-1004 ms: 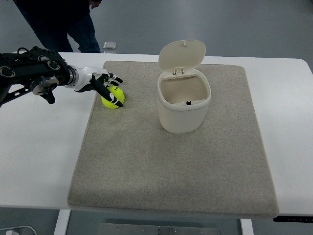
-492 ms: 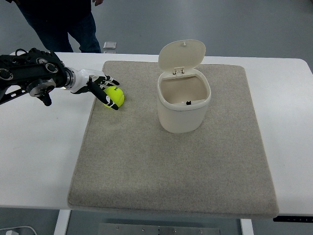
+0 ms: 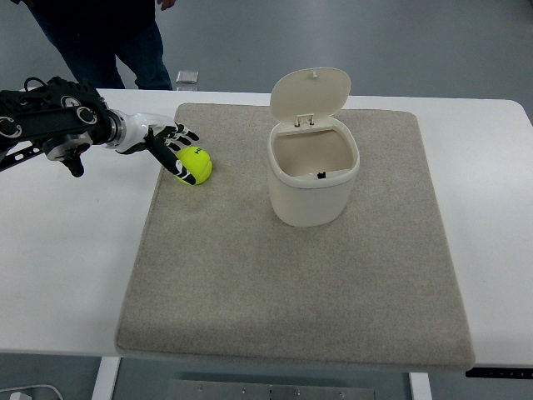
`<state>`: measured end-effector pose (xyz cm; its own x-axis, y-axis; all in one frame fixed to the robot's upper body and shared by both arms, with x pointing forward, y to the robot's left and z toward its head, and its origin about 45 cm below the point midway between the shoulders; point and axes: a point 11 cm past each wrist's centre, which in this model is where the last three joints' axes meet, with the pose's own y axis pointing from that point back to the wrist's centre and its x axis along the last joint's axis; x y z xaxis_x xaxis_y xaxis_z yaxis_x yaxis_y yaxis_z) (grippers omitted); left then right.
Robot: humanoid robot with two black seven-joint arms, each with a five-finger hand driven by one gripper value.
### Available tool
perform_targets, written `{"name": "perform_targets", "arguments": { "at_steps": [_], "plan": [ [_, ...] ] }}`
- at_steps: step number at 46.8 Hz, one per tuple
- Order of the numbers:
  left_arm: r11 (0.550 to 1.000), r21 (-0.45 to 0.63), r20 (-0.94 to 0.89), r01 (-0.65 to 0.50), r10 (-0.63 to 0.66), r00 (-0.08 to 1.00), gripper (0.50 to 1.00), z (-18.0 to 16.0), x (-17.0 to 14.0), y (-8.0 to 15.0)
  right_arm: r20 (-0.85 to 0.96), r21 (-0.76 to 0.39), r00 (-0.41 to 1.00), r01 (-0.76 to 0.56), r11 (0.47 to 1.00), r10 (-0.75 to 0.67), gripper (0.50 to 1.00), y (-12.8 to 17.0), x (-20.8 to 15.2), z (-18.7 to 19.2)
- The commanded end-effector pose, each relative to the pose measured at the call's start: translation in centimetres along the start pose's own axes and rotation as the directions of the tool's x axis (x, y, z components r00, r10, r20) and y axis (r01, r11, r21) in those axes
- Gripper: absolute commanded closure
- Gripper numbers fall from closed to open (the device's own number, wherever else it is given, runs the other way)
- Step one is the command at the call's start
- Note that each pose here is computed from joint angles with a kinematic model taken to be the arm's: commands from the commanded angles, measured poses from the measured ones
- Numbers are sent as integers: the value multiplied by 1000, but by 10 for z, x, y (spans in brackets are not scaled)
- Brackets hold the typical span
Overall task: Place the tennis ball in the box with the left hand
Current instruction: 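Close the left hand fingers around the tennis ball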
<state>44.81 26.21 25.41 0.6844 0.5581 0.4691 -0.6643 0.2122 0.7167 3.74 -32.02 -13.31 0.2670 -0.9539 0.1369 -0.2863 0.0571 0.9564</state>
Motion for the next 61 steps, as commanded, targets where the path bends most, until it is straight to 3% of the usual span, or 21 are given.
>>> {"name": "perform_targets", "arguments": {
  "at_steps": [1, 48, 57, 61],
  "plan": [
    [1000, -3, -4, -4, 4, 1000, 500, 0, 0, 0, 0, 0, 1000, 0, 1000, 0, 562, 0, 0, 0],
    [1000, -8, 30, -11, 11, 1000, 512, 7, -5, -5, 0, 0, 1000, 0, 1000, 0, 562, 0, 0, 0],
    [1000, -13, 41, -5, 5, 999, 602, 9, -8, -4, 0, 0, 1000, 0, 1000, 0, 560, 0, 0, 0],
    [1000, -14, 42, -1, 1, 999, 604, 9, -9, -4, 0, 0, 1000, 0, 1000, 0, 562, 0, 0, 0]
  ]
}}
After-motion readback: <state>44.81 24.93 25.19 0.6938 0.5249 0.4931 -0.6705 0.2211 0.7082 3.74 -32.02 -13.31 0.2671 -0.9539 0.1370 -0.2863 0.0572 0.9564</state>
